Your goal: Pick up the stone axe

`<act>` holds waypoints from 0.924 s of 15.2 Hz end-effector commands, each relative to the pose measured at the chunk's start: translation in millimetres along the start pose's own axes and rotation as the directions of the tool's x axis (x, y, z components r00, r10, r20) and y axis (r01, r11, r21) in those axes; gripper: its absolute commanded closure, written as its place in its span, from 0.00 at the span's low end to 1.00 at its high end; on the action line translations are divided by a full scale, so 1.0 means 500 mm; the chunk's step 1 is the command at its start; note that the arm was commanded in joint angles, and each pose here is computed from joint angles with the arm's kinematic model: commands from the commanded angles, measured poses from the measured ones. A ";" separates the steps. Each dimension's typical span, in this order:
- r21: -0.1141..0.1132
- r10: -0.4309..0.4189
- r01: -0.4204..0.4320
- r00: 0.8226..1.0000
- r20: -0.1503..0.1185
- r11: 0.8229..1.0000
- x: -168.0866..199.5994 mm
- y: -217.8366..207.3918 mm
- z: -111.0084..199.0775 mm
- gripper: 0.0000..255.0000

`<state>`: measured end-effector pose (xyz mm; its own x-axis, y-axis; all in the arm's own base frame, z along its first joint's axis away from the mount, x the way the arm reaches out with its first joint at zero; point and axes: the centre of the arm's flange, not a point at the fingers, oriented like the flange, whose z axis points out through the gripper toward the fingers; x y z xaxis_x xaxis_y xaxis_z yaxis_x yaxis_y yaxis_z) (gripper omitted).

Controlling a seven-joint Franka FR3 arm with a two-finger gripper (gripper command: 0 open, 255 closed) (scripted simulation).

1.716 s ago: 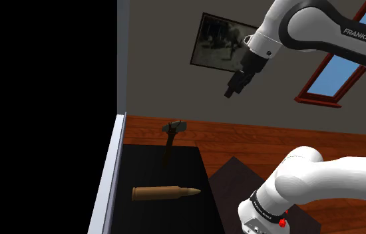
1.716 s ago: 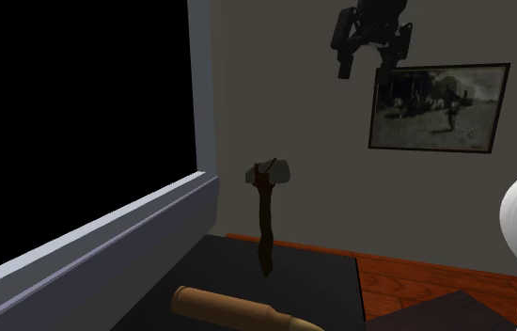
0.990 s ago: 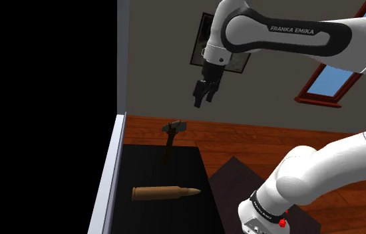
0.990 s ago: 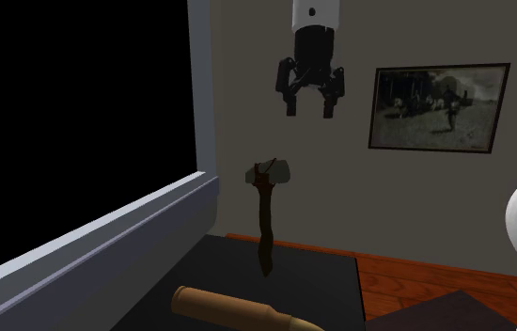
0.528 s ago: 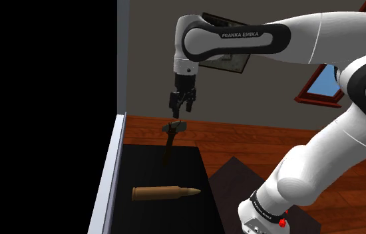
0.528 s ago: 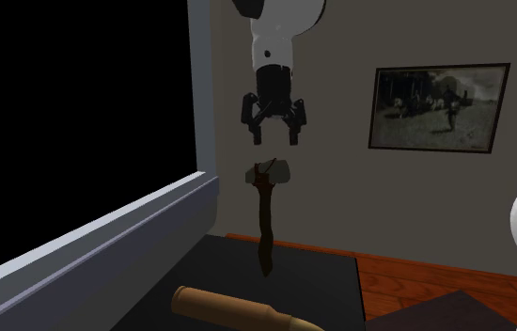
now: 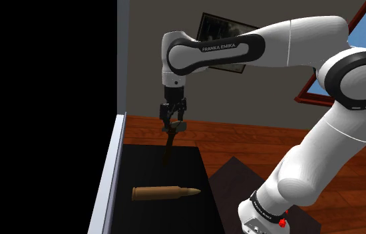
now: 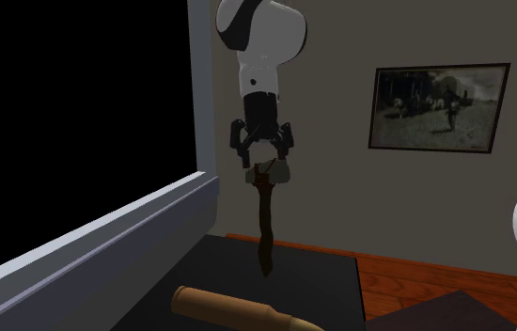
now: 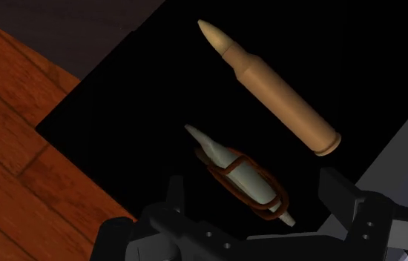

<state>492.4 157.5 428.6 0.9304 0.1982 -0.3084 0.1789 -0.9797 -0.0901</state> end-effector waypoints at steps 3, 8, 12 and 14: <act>0.000 0.000 0.000 1.000 0.000 1.000 0.009 0.001 0.027 0.00; 0.000 0.000 0.000 1.000 0.000 1.000 0.007 0.003 0.027 1.00; 0.000 0.000 0.000 1.000 0.000 1.000 0.006 0.004 0.027 1.00; 0.000 0.000 0.000 1.000 0.000 1.000 0.006 0.000 0.017 1.00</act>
<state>492.0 157.6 417.4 0.9307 0.1983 -0.3074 0.1789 -0.9797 -0.0902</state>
